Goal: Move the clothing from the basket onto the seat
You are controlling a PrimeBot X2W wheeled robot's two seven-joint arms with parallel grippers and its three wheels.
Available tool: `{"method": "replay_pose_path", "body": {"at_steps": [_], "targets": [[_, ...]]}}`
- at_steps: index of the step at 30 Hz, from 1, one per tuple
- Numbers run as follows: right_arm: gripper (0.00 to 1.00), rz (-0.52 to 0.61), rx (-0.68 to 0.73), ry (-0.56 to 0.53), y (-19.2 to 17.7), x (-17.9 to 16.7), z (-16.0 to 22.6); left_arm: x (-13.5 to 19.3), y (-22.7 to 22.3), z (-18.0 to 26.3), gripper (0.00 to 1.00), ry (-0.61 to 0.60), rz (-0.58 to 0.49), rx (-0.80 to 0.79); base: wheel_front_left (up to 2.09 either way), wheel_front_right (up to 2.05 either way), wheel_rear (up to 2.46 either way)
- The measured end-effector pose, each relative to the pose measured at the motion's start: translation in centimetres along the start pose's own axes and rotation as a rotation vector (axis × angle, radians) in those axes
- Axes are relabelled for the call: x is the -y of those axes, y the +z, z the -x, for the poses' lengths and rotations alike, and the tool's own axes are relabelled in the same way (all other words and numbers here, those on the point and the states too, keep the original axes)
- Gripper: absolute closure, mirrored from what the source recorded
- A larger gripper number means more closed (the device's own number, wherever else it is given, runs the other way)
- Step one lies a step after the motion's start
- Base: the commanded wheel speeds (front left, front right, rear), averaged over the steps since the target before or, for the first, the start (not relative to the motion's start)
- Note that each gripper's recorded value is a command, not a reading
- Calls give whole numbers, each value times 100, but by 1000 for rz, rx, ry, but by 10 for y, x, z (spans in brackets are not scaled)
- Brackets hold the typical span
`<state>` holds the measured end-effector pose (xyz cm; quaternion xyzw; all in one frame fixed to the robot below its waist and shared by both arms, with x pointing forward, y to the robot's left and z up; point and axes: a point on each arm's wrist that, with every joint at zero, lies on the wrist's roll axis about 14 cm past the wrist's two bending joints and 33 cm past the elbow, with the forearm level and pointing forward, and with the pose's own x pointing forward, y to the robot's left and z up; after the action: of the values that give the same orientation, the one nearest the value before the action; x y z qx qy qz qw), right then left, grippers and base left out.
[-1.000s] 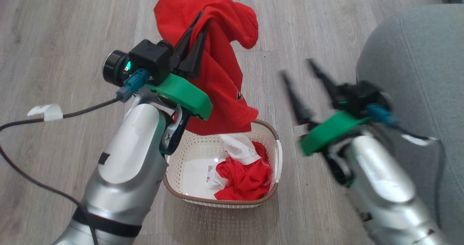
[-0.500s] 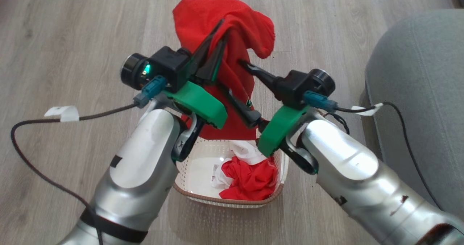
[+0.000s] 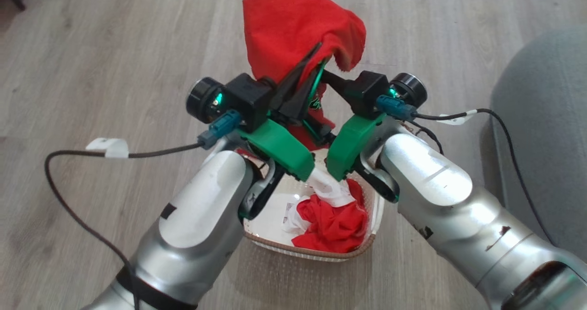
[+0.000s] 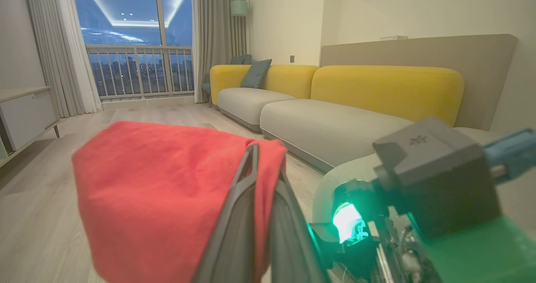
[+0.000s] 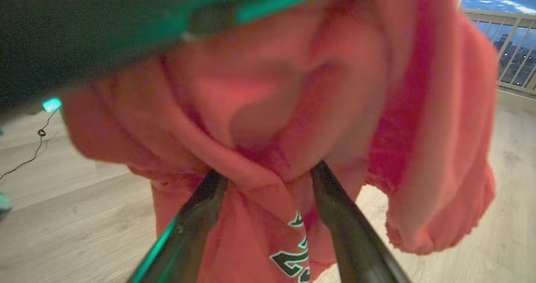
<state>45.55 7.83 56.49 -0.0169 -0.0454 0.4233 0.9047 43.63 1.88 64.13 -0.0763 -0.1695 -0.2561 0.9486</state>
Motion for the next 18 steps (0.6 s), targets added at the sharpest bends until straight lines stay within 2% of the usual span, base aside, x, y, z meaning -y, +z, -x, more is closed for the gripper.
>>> {"method": "replay_pose_path", "body": {"at_steps": [7, 8, 9, 10, 18], "targets": [[0, -1, 49, 70, 15, -20, -16, 3, -4, 8, 100, -4, 14, -20, 0, 0, 0], [8, -2, 52, 74, 16, -21, -17, 3, -5, 9, 100, -3, 16, -24, 0, 0, 0], [58, -4, 52, 76, 15, -22, -18, 2, -6, 9, 100, 1, 15, -26, 0, 0, 0], [100, -7, 53, 77, 15, -23, -19, 1, -6, 10, 100, 5, 14, -27, 0, 0, 0], [100, -30, 60, 27, 14, -6, -18, -6, -12, 8, 100, 28, 18, -38, 0, 0, 0]]}}
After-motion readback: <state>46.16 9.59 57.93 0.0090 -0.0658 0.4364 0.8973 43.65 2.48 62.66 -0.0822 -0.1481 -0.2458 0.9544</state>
